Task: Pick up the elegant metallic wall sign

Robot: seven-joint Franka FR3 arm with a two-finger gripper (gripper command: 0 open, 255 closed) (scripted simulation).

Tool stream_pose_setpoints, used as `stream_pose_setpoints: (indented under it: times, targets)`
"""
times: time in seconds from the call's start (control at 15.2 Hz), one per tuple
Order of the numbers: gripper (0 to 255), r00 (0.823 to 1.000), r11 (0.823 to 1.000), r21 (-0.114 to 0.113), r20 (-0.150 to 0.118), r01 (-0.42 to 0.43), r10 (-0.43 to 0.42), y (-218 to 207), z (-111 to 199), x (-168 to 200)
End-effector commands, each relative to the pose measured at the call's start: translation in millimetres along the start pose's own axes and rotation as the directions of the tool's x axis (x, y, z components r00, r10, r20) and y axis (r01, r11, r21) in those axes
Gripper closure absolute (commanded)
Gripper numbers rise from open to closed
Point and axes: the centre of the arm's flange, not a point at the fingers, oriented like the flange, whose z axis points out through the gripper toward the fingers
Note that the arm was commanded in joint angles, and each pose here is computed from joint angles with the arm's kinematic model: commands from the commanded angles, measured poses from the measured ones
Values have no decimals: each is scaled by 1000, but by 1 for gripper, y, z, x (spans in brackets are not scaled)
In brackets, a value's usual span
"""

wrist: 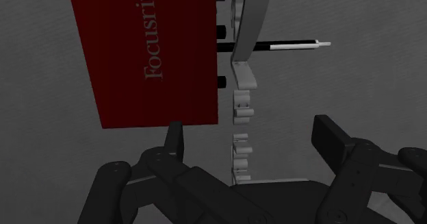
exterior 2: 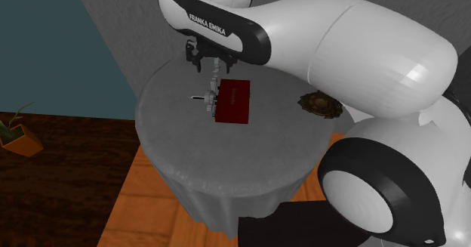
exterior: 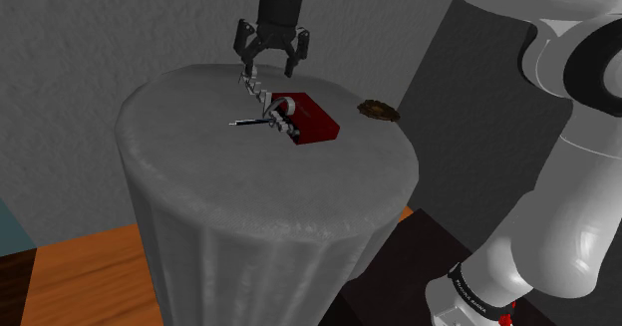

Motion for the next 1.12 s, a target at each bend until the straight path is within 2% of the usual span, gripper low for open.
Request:
stream_pose_setpoints:
  times: [0.0,0.33,0.53,0.59,1.06]
  targets:
    - [0,1000,1000,-3,0,-1,1,-4,9,6]
    - [0,1000,1000,-3,0,-1,1,-5,35,5]
    - [0,1000,1000,-3,0,-1,1,-5,38,5]
    - [255,1000,1000,-3,0,-1,1,-5,38,5]
    - [255,1000,1000,-3,0,-1,1,-4,38,5]
